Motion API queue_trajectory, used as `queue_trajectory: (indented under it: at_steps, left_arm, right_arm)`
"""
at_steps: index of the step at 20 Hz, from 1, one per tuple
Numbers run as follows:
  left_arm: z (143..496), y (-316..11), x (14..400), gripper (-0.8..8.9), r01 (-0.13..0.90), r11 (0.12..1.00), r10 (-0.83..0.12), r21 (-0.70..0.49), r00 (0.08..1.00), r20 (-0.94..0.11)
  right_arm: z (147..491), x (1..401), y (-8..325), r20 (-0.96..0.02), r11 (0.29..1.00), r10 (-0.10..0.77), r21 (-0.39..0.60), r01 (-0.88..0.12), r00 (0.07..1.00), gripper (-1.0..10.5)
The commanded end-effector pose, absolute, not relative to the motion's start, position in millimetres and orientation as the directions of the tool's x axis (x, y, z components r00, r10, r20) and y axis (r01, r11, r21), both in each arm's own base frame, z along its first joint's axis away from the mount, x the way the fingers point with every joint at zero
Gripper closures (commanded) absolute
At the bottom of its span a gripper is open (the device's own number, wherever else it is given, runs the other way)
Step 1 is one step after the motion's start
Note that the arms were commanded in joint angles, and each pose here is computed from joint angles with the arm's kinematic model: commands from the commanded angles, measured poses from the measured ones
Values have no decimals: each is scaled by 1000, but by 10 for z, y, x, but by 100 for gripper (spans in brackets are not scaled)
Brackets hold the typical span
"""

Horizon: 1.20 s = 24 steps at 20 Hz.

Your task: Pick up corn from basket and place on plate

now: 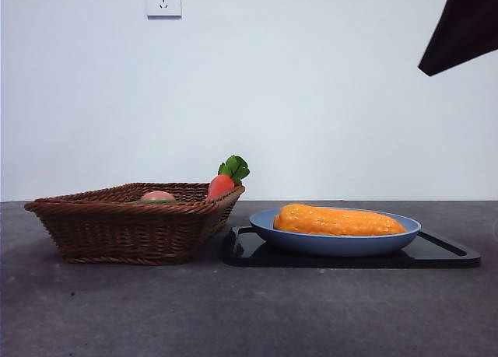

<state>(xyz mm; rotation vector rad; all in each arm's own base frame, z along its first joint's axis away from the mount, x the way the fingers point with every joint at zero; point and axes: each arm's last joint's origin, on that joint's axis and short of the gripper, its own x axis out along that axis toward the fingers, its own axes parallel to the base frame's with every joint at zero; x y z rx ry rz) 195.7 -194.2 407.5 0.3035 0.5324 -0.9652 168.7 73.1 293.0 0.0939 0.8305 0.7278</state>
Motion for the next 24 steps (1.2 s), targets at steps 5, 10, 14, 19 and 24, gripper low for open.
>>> queue_trajectory:
  at_steps: [5,10,14,19,24]
  left_arm:
    - [4198,-1882,2013,810,824,550,-688,138,541,-483]
    - [4387,-1476,2021,810,734,648,-646,204,671,-365]
    - [4354,-802,1800,810,536,825,-508,177,842,-182]
    - [3851,-170,1248,810,244,960,-242,137,970,-30]
    - [3117,-18,916,810,111,984,-113,137,994,7]
  right_arm:
    - [3001,1747,760,-585,747,641,328,-578,497,944]
    - [3028,1768,766,-560,744,648,316,-589,517,944]
    - [3063,1793,775,-526,739,656,301,-603,541,944]
    - [3097,1815,783,-493,734,664,288,-615,562,944]
    - [3097,1815,784,-493,734,664,288,-615,562,944]
